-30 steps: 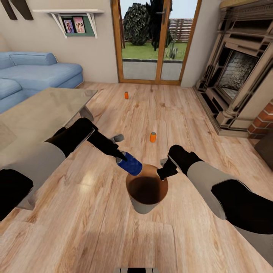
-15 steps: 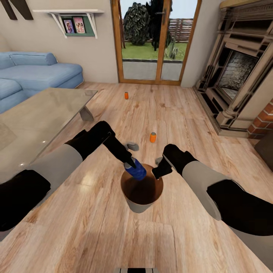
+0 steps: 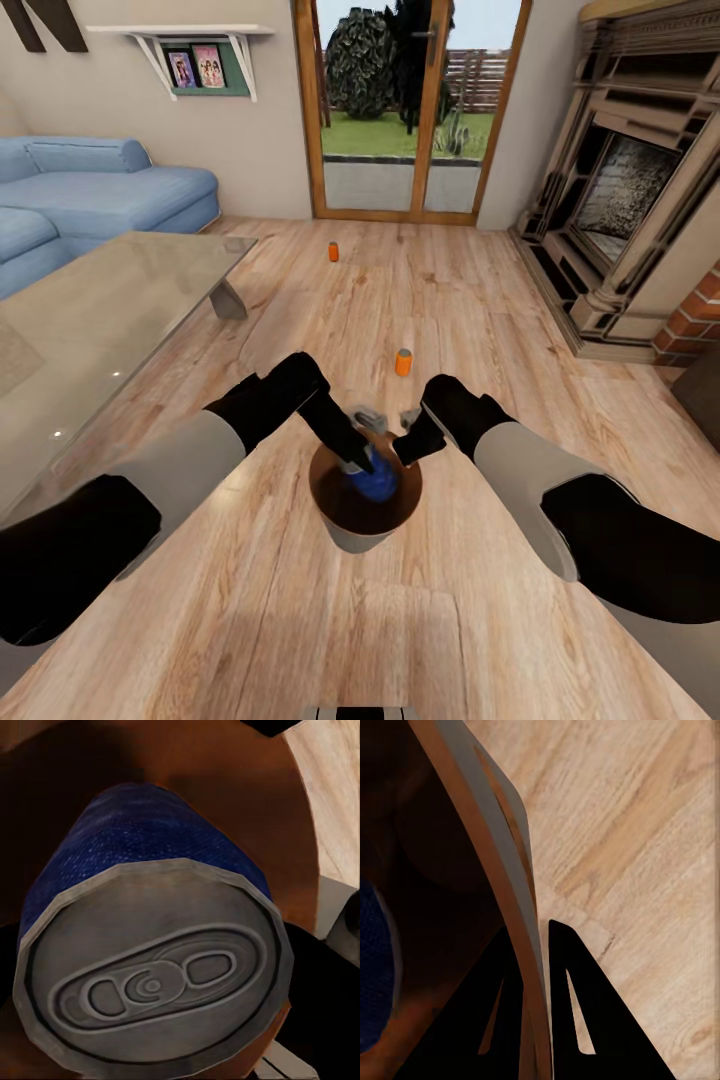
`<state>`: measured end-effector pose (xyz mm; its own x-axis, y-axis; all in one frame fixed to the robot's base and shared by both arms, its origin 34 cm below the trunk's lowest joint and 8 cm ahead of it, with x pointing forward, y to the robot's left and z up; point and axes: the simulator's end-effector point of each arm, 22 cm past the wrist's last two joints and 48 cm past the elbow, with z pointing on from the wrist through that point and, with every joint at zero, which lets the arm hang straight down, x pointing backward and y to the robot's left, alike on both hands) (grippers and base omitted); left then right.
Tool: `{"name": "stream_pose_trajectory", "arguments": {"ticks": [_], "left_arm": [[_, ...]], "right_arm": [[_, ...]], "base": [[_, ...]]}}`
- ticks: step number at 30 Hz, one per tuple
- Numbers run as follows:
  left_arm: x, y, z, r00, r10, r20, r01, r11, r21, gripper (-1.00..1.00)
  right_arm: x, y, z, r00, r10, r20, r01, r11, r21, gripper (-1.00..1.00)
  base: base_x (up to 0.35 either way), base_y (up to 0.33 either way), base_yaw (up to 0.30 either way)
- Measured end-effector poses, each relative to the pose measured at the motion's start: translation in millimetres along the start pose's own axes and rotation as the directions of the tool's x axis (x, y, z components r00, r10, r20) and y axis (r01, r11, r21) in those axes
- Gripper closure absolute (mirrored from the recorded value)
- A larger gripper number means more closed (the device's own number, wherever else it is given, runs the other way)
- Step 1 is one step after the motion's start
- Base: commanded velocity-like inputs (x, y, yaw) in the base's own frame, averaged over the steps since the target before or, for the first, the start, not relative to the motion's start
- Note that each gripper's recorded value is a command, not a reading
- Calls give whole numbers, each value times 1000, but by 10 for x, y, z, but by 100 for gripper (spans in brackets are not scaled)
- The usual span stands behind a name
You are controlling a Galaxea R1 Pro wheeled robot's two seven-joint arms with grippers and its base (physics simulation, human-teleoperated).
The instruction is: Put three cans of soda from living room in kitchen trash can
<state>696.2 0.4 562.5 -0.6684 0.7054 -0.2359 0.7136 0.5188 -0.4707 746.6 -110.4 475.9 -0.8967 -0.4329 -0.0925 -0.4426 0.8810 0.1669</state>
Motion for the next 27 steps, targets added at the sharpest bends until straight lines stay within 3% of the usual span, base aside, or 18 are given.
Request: {"name": "stream_pose_trajectory", "arguments": {"ticks": [2, 3, 6, 8, 16, 21, 27], "left_arm": [[80, 68, 50, 1000, -7, -26, 6, 1000, -23, 100], [160, 213, 88, 999, -11, -51, 7, 997, -78, 100], [247, 371, 136, 997, -34, -68, 24, 990, -137, 100], [286, 355, 227, 997, -53, -63, 45, 991, -128, 100], [410, 343, 400, 994, -55, -94, 41, 989, -144, 100], [430, 318, 459, 993, -47, -106, 30, 988, -151, 100], [415, 290, 474, 994, -42, -105, 27, 989, -147, 100]], "right_arm": [[-7, 9, -4, 1000, 0, 2, 0, 1000, -2, 100], [-12, 25, -2, 1000, -2, 2, 2, 1000, -4, 100], [-18, 51, -3, 1000, 2, 3, -2, 1000, -13, 100], [-10, 23, 4, 1000, -11, -1, 11, 1000, 6, 100], [-36, 34, 1, 999, -41, -1, 41, 999, 31, 100], [-97, 333, -4, 1000, -1, 15, 2, 998, -66, 100], [-80, 218, 6, 999, -40, 6, 40, 999, -7, 100]], "base": [[0, 0, 0], [0, 0, 0], [0, 0, 0], [0, 0, 0], [0, 0, 0], [0, 0, 0], [0, 0, 0]]}}
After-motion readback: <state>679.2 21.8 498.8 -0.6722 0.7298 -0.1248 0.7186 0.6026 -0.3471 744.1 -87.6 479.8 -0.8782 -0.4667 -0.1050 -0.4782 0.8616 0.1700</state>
